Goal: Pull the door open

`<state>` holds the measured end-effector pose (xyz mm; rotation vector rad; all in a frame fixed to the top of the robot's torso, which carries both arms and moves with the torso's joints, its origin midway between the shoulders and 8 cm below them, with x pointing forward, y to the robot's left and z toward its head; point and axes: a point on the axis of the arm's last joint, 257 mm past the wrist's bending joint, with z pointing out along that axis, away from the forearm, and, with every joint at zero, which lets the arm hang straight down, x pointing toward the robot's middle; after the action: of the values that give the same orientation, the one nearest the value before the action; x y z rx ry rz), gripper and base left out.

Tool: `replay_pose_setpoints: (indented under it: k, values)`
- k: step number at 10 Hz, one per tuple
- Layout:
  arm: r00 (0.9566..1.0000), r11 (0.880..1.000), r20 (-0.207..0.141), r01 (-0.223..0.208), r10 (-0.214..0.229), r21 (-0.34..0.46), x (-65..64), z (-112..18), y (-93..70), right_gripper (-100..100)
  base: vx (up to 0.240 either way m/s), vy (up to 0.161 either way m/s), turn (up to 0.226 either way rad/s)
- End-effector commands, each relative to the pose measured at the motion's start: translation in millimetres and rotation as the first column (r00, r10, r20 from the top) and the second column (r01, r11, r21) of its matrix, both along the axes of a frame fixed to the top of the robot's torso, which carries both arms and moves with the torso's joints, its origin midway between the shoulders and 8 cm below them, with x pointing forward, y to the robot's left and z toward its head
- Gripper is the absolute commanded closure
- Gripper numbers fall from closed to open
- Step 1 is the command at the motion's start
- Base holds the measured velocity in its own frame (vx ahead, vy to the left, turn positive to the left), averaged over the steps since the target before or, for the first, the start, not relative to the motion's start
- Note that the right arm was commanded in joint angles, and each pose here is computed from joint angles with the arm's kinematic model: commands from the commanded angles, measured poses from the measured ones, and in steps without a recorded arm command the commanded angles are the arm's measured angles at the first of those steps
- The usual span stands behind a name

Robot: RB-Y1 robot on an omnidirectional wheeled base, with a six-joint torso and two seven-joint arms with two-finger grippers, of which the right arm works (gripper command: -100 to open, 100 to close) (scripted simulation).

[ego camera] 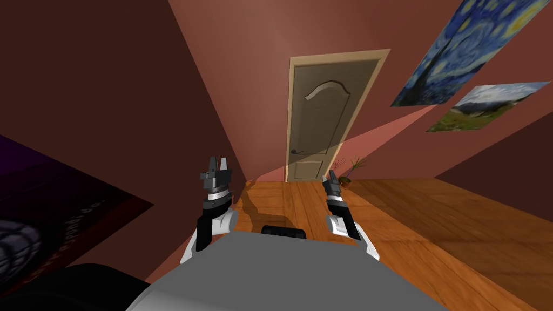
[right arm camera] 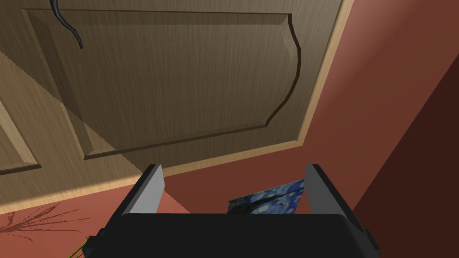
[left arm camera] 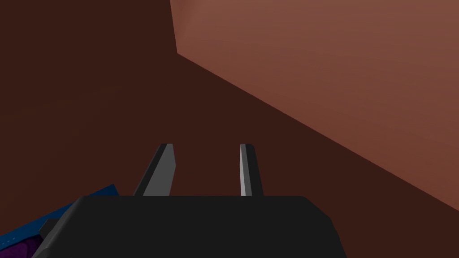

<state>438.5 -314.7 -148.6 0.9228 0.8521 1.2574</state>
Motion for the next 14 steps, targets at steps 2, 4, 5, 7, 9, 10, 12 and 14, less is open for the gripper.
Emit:
replay_pose_setpoints:
  k: [2,4,5,7,9,10,12,14]
  values:
    - [0.9995,1.000,-0.031,0.011,-0.011,-0.006,8.0,-17.4,-12.0,-100,0.102,-0.010,0.146]
    - [0.9986,1.000,-0.051,0.017,-0.017,-0.007,11.0,-28.4,-17.1,-100,0.084,-0.020,0.077]
    - [0.9977,1.000,-0.065,0.022,-0.023,-0.008,13.9,-36.2,-21.9,-100,0.057,-0.004,0.084]
    - [0.9952,0.999,-0.092,0.034,-0.035,-0.012,19.3,-51.6,-32.1,-100,0.081,-0.001,0.154]
    - [0.9922,0.999,-0.115,0.047,-0.048,-0.015,24.1,-64.9,-42.4,-100,0.101,-0.022,0.145]
    - [0.9904,0.998,-0.127,0.053,-0.055,-0.016,26.4,-71.3,-47.8,-100,0.100,-0.025,0.156]
    - [0.9874,0.998,-0.145,0.062,-0.064,-0.017,28.1,-80.8,-53.8,-100,0.061,-0.013,0.045]
    - [0.9823,0.997,-0.170,0.077,-0.079,-0.020,31.6,-94.4,-65.2,-100,0.082,-0.017,0.162]
